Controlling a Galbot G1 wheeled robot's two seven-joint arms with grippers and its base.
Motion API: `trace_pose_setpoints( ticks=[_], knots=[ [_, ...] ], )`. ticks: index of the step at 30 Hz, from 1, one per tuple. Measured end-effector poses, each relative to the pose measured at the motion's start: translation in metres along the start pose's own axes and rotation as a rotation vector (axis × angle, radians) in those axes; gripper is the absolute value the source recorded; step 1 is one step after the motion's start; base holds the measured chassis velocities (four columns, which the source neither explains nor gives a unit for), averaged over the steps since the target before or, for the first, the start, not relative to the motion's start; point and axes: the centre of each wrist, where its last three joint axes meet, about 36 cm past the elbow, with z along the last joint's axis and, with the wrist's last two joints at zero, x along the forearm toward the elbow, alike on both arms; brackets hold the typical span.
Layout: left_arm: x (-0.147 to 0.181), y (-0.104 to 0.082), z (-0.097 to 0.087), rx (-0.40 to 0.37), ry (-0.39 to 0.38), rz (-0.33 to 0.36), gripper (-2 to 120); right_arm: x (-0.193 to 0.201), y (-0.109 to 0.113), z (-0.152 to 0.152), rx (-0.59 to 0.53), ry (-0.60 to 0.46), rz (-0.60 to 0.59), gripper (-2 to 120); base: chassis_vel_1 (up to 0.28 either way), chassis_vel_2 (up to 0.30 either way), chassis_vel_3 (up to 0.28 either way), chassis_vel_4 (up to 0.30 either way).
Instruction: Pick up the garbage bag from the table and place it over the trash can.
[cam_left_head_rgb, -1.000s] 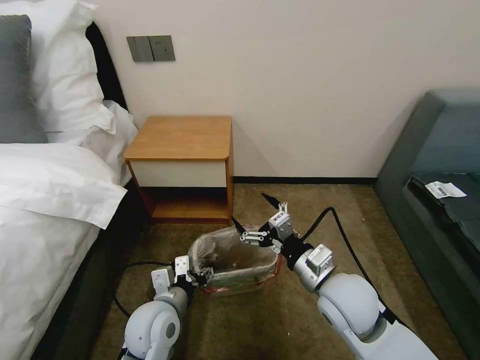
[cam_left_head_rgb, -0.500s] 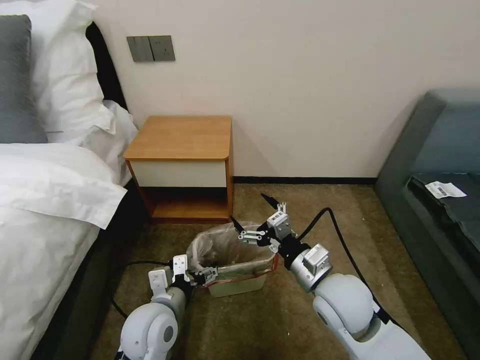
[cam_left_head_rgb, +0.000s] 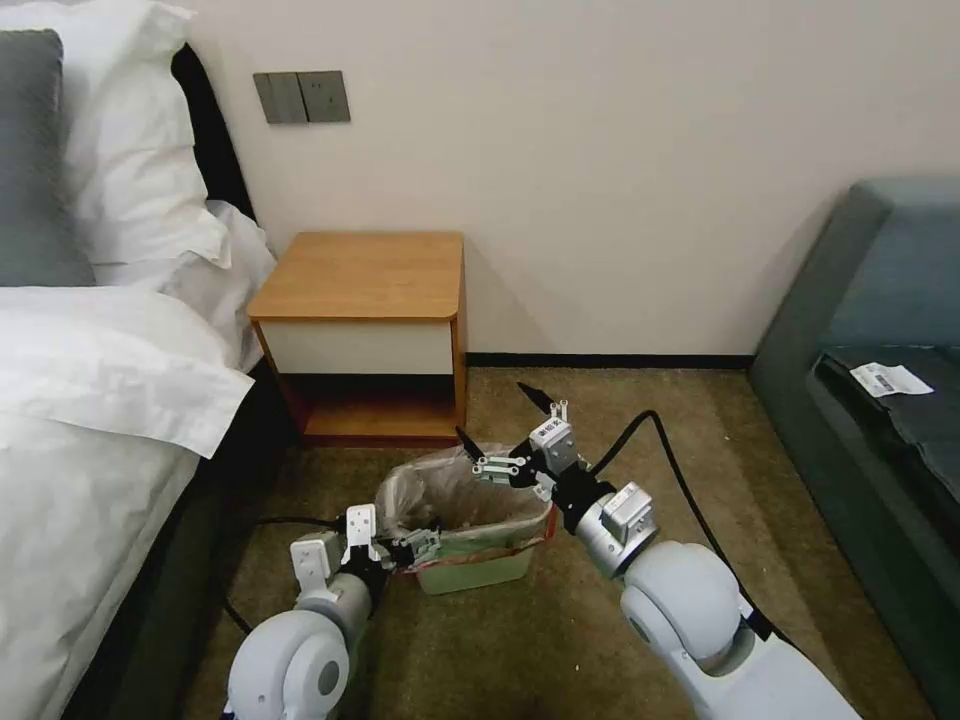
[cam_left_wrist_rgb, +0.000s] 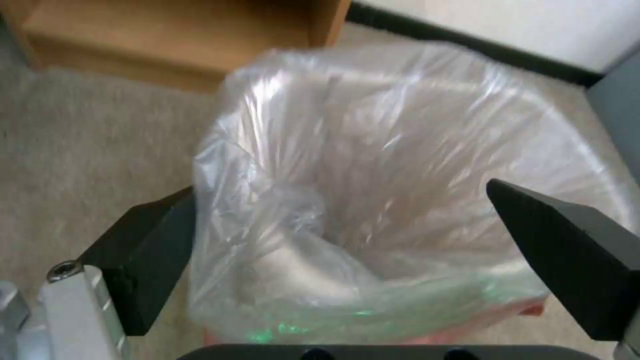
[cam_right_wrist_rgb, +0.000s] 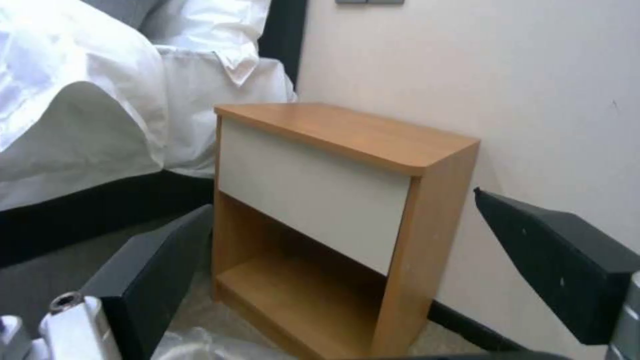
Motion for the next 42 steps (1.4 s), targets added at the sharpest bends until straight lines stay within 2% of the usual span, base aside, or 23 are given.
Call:
trace_pose_setpoints(
  ticks=[9,12,14,15,17,18,20,21,22,23,24,26,29,32,37,42],
  knots=[
    [0.012,-0.007,-0.013,0.001,-0.069,0.018,100,-0.003,0.0,0.002,-0.003,0.0,0.001,100,0.0,0.0,0.0,0.0],
    [0.014,-0.007,-0.014,-0.01,-0.094,0.0,100,-0.003,0.001,0.002,-0.005,0.001,0.001,100,0.0,0.0,0.0,0.0],
    [0.013,-0.005,-0.015,-0.041,-0.164,-0.04,100,-0.003,0.001,0.003,-0.007,0.0,0.008,100,0.0,0.0,0.0,0.0],
    [0.013,-0.005,-0.015,-0.041,-0.164,-0.04,100,-0.003,0.001,0.003,-0.007,0.0,0.008,100,0.0,0.0,0.0,0.0],
    [0.0,0.002,-0.013,-0.095,-0.298,-0.106,100,-0.001,0.006,0.006,-0.022,-0.008,0.04,100,0.0,0.0,0.0,0.0],
    [0.0,0.002,-0.013,-0.095,-0.298,-0.106,100,-0.001,0.006,0.006,-0.022,-0.008,0.04,100,0.0,0.0,0.0,0.0],
    [-0.022,0.02,-0.002,-0.166,-0.465,-0.164,100,-0.001,0.018,0.013,-0.069,-0.023,0.137,100,0.0,0.0,0.0,0.0],
    [-0.032,0.029,0.004,-0.187,-0.549,-0.166,100,-0.001,0.025,0.017,-0.089,-0.028,0.192,100,0.0,0.0,0.0,0.0],
    [-0.032,0.029,0.004,-0.187,-0.549,-0.166,100,-0.001,0.025,0.017,-0.089,-0.028,0.192,100,0.0,0.0,0.0,0.0],
    [-0.042,0.039,0.01,-0.224,-0.621,-0.168,100,-0.002,0.032,0.021,-0.107,-0.031,0.25,100,0.0,0.0,0.0,0.0],
    [-0.051,0.052,0.017,-0.282,-0.662,-0.165,100,-0.002,0.043,0.027,-0.122,-0.035,0.33,100,0.0,0.0,0.0,0.0],
    [-0.053,0.054,0.019,-0.294,-0.667,-0.161,100,-0.001,0.045,0.029,-0.123,-0.036,0.348,100,0.0,0.0,0.0,0.0],
    [-0.064,0.066,0.034,-0.323,-0.695,-0.124,100,-0.001,0.066,0.045,-0.142,-0.062,0.47,100,0.0,0.0,0.0,0.0],
    [-0.07,0.068,0.042,-0.323,-0.717,-0.108,99,-0.003,0.071,0.05,-0.154,-0.085,0.502,100,0.0,0.0,0.0,0.0],
    [-0.077,0.071,0.052,-0.323,-0.733,-0.09,99,-0.007,0.066,0.067,-0.113,-0.142,0.537,100,0.0,0.0,0.0,0.0],
    [-0.078,0.075,0.054,-0.326,-0.745,-0.087,98,-0.007,0.065,0.072,-0.108,-0.148,0.544,100,0.0,0.0,0.0,0.0]
  ],
)
